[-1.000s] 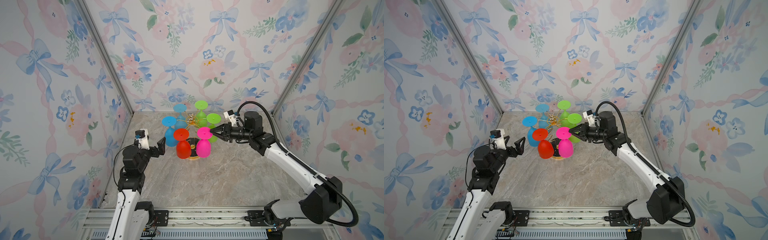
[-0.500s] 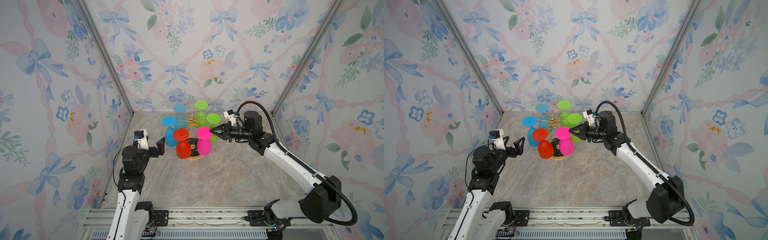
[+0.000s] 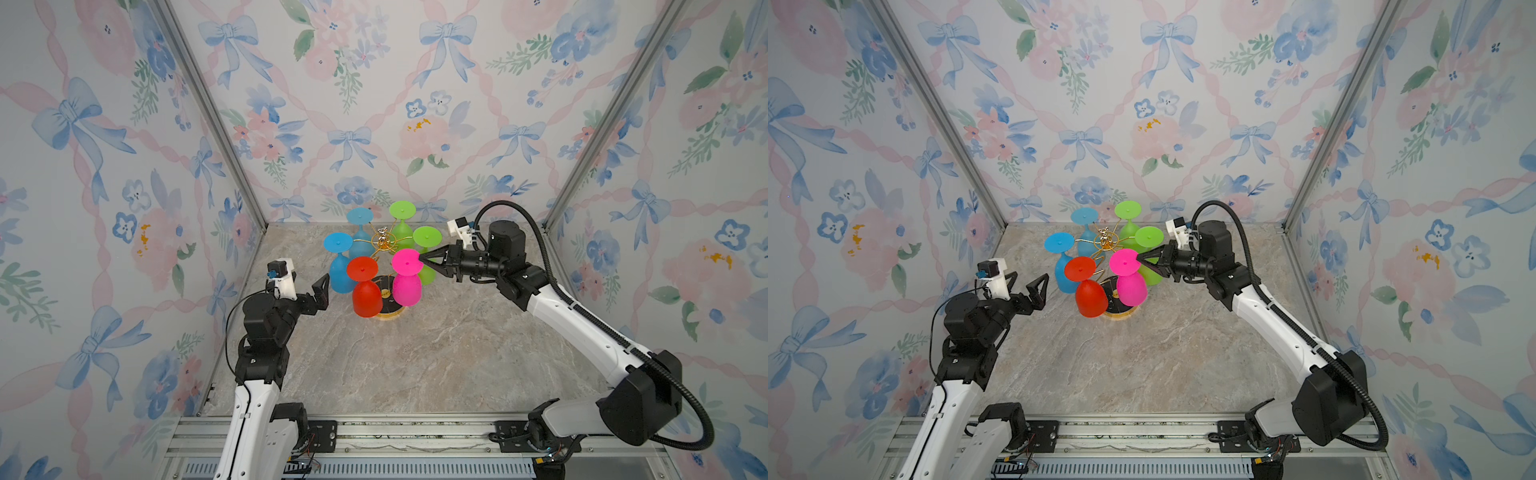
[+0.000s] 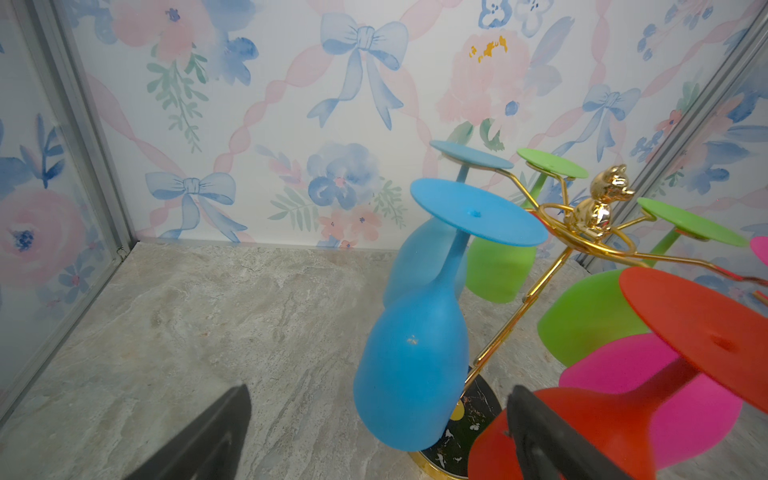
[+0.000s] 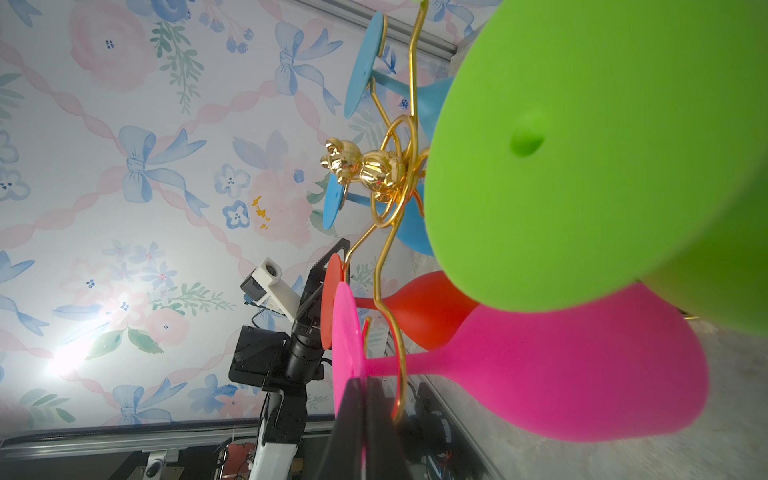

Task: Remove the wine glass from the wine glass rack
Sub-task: 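Close the right gripper on the magenta glass's foot and ease it off the rack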

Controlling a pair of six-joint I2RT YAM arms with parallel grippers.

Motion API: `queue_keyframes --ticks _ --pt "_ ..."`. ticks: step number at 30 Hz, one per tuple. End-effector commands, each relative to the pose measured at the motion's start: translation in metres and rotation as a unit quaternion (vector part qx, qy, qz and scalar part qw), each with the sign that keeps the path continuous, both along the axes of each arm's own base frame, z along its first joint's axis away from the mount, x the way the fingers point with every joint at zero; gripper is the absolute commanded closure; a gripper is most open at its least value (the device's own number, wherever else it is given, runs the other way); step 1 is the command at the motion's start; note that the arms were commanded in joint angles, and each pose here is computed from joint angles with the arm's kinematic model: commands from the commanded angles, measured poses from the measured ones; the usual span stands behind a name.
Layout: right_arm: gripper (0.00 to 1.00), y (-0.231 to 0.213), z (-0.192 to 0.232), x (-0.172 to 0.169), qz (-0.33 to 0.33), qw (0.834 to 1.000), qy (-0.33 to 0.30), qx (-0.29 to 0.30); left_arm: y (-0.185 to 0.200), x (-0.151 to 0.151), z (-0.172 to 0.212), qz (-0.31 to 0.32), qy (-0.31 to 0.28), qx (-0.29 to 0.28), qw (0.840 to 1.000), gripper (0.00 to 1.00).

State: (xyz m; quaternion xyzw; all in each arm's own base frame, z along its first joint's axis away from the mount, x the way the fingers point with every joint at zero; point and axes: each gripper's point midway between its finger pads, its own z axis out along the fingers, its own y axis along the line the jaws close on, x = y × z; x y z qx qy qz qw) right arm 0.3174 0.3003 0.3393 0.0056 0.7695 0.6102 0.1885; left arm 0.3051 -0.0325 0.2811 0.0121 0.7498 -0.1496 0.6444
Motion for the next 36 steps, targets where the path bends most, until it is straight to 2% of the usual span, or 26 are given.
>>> queue_keyframes --ticks 1,36 --pt "1.00 0.006 0.021 -0.004 0.013 0.999 -0.017 0.028 0.001 -0.001 0.004 0.001 -0.012 -0.006 1.000 0.02" --pt "1.00 0.022 0.018 0.015 -0.028 0.999 -0.007 0.027 0.002 -0.004 0.009 0.002 -0.022 -0.011 1.000 0.02"
